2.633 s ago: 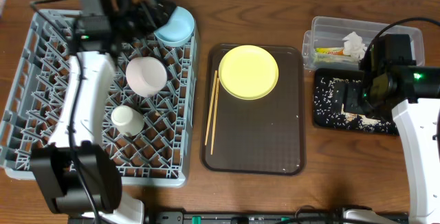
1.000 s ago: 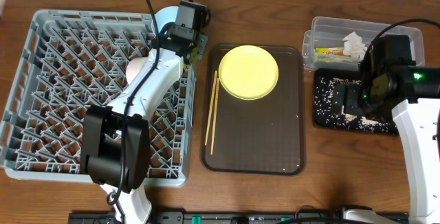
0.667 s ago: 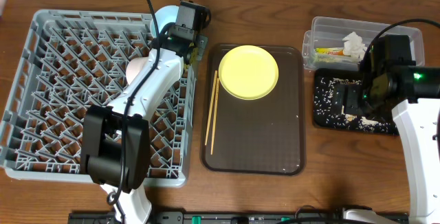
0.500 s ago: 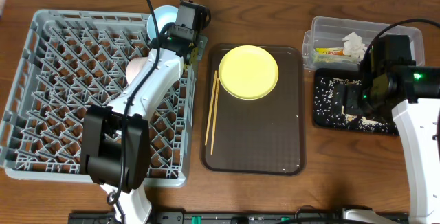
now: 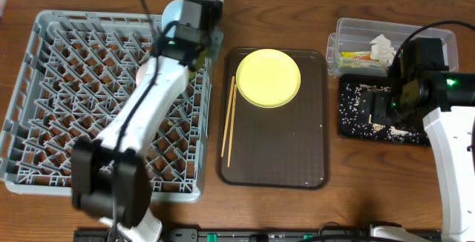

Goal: Sort waste into correct bins and load items into the dishwasher

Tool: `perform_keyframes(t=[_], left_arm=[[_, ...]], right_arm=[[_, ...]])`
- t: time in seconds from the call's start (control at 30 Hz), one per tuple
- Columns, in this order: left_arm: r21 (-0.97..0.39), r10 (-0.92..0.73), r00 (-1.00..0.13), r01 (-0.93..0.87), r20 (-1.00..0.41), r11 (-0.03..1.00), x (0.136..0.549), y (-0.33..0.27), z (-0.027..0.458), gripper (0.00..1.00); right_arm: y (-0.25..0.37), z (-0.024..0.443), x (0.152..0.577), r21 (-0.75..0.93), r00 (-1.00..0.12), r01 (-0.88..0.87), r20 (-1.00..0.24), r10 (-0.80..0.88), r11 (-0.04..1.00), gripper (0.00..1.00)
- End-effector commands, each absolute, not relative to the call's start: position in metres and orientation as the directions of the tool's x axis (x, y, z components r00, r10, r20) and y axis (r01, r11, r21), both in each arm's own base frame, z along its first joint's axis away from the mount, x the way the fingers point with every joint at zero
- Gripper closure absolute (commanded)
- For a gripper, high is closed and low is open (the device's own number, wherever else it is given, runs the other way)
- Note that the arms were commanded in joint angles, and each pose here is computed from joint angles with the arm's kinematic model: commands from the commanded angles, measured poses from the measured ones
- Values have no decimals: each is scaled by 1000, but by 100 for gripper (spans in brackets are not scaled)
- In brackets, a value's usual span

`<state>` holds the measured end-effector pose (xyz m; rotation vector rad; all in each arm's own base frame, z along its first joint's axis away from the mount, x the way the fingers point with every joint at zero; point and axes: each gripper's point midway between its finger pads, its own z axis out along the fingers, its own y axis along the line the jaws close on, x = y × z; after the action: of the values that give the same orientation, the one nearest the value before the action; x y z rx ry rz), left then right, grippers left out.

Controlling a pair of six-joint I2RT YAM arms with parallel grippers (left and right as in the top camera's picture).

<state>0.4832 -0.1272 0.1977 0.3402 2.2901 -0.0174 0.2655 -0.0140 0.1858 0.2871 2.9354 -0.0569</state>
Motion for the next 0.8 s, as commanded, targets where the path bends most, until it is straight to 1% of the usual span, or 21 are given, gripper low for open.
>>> perform_keyframes(t=[0.0,0.07,0.1,0.2,0.27,0.37,0.47,0.6,0.77], left_arm=[[-144,84,-621,308,-780,940,473,-132,237,94],[-282,-14,-644,315,-765,906,471,-121,246,94],[-321,-40,-652,319,-758,892,470,-118,247,94],[-498,-155,-689,332,-708,801,467,-97,257,94],[-586,-204,-699,364,-686,724,464,-82,265,94],[-679,-253,-716,401,-651,615,458,-63,274,94],[-745,-278,-735,433,-618,508,451,-48,278,94],[-788,-276,-749,506,-603,350,441,-41,286,94],[-830,-273,-787,496,-554,254,440,-39,273,94]], right_arm=[[-17,188,267,-30,-963,189,-203,179,982,1],[-17,188,267,-30,-963,189,-203,179,982,0],[-17,189,267,-30,-963,189,-204,179,982,1],[-17,188,268,-30,-962,189,-205,179,982,1],[-17,188,268,-30,-962,189,-205,179,982,1],[-17,189,268,-30,-962,189,-206,179,982,1],[-17,189,268,-30,-962,189,-206,179,982,1],[-17,189,268,-30,-962,189,-206,179,982,1],[-17,189,268,-30,-962,189,-205,179,982,1]])
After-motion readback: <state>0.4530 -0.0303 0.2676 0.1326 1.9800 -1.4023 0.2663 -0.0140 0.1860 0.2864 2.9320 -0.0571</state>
